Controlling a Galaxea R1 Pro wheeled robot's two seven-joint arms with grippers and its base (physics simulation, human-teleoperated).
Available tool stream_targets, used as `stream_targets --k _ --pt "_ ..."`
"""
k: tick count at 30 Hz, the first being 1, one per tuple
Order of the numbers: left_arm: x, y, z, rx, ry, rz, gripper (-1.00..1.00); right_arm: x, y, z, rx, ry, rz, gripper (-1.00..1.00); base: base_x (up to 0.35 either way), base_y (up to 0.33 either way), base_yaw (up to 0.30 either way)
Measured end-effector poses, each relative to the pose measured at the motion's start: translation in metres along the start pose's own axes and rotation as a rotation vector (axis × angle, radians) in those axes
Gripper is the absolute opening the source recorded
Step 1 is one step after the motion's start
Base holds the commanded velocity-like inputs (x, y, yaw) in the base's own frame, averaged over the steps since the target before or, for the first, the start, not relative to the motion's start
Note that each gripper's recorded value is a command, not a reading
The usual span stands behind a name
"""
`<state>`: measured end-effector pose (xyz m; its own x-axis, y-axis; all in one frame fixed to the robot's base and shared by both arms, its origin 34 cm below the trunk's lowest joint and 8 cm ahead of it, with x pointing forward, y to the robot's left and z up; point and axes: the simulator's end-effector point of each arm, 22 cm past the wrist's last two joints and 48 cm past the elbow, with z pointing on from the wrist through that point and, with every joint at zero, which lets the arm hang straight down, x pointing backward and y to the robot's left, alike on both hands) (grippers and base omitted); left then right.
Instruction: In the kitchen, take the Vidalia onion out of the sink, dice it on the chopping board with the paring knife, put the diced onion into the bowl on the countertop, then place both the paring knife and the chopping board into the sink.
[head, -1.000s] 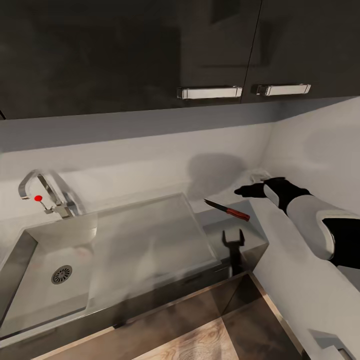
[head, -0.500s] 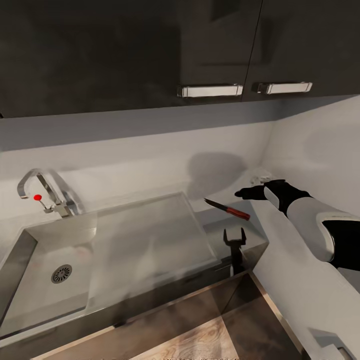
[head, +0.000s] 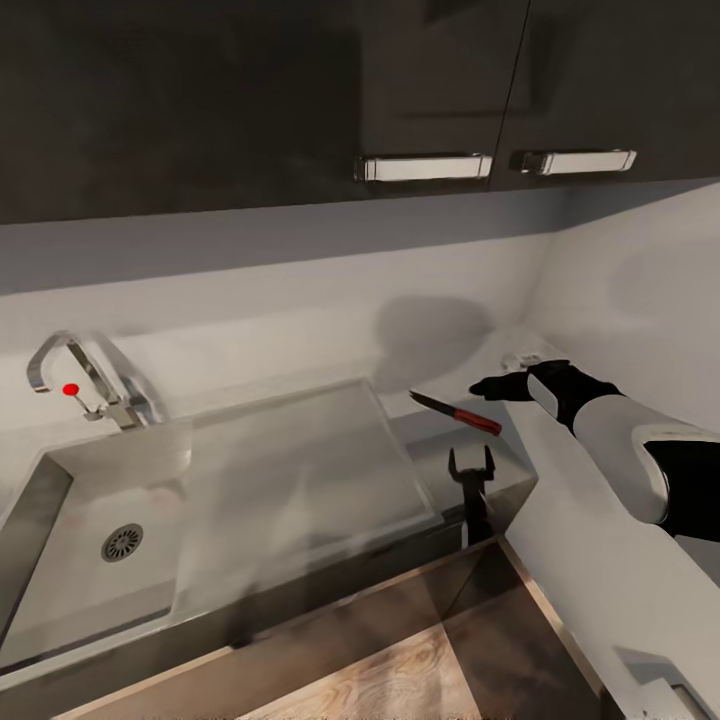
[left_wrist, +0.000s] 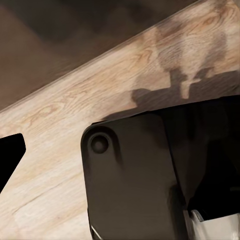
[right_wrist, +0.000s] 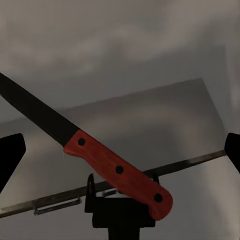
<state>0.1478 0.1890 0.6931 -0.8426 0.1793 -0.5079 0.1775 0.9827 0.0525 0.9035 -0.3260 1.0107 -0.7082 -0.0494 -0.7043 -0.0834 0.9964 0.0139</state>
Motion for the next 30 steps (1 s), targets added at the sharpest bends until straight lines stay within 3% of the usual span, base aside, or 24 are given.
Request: stream_targets --k 30 --pt "0.014 -0.006 -0.007 0.010 0.049 -0.006 1.00 0.028 0.005 0.028 -0.010 0.050 0.002 1.00 0.025 -0.023 0.000"
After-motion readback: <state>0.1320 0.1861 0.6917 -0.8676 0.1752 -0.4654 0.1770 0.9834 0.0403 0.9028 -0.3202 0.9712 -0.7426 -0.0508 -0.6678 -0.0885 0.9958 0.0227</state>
